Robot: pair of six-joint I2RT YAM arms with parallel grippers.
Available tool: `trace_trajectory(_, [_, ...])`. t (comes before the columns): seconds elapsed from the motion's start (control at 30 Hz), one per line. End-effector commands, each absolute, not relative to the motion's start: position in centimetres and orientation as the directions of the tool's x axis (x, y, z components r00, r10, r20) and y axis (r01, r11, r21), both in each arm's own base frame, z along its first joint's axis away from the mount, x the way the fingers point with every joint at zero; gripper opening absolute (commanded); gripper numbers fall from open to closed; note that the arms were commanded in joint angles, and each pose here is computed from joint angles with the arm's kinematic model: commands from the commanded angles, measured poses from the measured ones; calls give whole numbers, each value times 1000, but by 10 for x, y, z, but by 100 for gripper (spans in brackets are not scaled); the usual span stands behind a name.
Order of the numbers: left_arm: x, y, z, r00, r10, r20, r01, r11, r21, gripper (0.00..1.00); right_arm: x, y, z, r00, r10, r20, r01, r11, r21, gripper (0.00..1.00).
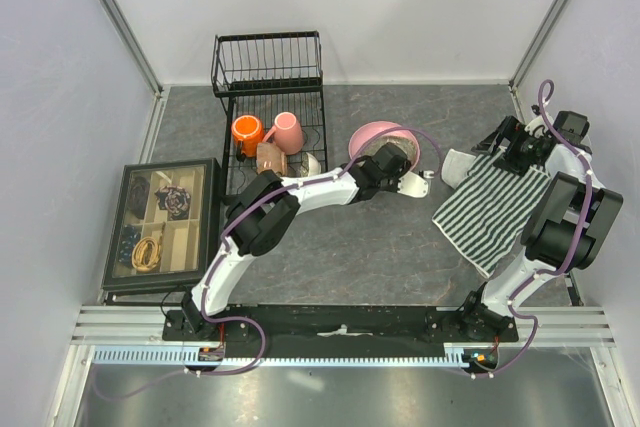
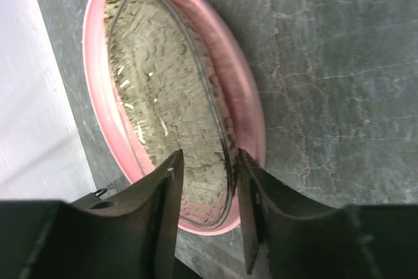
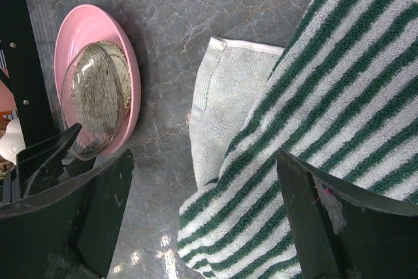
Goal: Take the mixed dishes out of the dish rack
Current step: Place the plate at the center of the board.
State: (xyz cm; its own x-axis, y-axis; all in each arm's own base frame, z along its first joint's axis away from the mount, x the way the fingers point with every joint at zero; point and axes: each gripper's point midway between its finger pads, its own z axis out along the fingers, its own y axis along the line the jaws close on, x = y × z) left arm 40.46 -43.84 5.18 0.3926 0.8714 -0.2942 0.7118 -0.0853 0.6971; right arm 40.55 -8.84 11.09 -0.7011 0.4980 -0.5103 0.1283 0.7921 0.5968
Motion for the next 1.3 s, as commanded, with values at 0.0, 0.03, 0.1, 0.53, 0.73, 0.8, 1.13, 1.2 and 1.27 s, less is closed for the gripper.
trace_trajectory(0.0, [408,-443,91,358,853,-379,711,13,703,49,409,-90,114,-695,487,-529,99,793,601,98])
trace_trajectory(0.03, [408,-443,95,356,851,-385,710,21,704,51,409,-90,114,-695,489,-527,100,792,603,98])
trace_trajectory(0.1, [410,-441,105,350,849,-395,706,38,707,53,409,-90,113,-697,489,-525,101,792,603,98])
trace_trajectory(0.53, [404,-427,146,324,843,-429,709,84,700,72,409,-89,112,-700,490,-520,100,789,607,98])
trace_trajectory(0.73, [400,-419,162,308,842,-442,713,103,693,76,409,-89,111,-700,491,-519,101,787,608,98])
trace_trajectory(0.8, [397,-418,168,308,839,-449,716,106,690,79,409,-89,110,-700,492,-517,102,786,610,98])
trace_trajectory(1.13, [400,-396,236,200,795,-573,672,314,670,95,409,-89,112,-700,492,-518,98,784,613,98])
trace_trajectory(1.2, [407,-388,261,143,750,-646,648,422,634,91,409,-90,110,-701,493,-514,108,787,608,98])
trace_trajectory(1.27, [414,-370,286,65,685,-726,631,535,561,89,409,-92,112,-698,496,-517,118,792,599,98])
